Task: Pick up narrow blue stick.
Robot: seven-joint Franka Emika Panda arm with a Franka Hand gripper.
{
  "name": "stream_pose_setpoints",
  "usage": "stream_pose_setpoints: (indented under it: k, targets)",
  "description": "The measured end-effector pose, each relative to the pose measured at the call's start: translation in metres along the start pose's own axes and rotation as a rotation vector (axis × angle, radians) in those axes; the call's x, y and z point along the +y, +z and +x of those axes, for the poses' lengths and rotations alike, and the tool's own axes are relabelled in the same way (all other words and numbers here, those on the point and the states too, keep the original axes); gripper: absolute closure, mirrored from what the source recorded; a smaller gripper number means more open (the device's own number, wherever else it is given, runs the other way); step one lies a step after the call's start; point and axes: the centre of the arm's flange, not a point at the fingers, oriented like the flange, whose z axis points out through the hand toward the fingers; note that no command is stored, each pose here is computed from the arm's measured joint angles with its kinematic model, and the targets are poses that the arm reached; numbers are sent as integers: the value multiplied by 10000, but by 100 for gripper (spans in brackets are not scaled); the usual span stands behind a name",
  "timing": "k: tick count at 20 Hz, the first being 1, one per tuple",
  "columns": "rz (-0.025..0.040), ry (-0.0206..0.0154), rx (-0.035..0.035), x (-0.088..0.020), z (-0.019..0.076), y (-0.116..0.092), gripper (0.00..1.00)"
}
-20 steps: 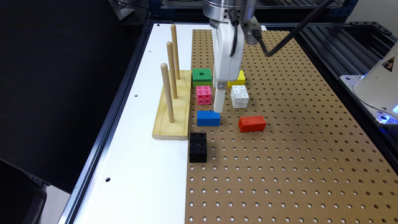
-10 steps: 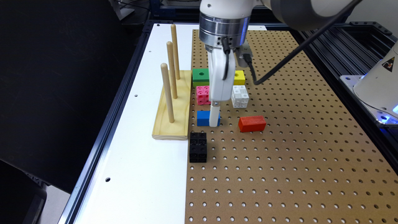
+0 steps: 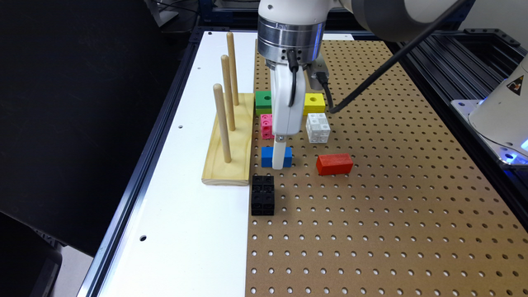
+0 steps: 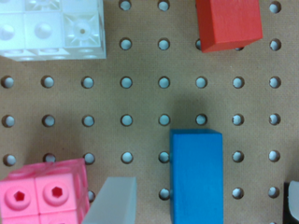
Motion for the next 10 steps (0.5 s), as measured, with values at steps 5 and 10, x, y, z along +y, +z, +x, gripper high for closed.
stream_pose_setpoints:
  k: [5, 10]
  targets:
    - [46, 5, -66, -10, 19, 238, 0]
    - [82, 9, -42, -27, 34, 225, 0]
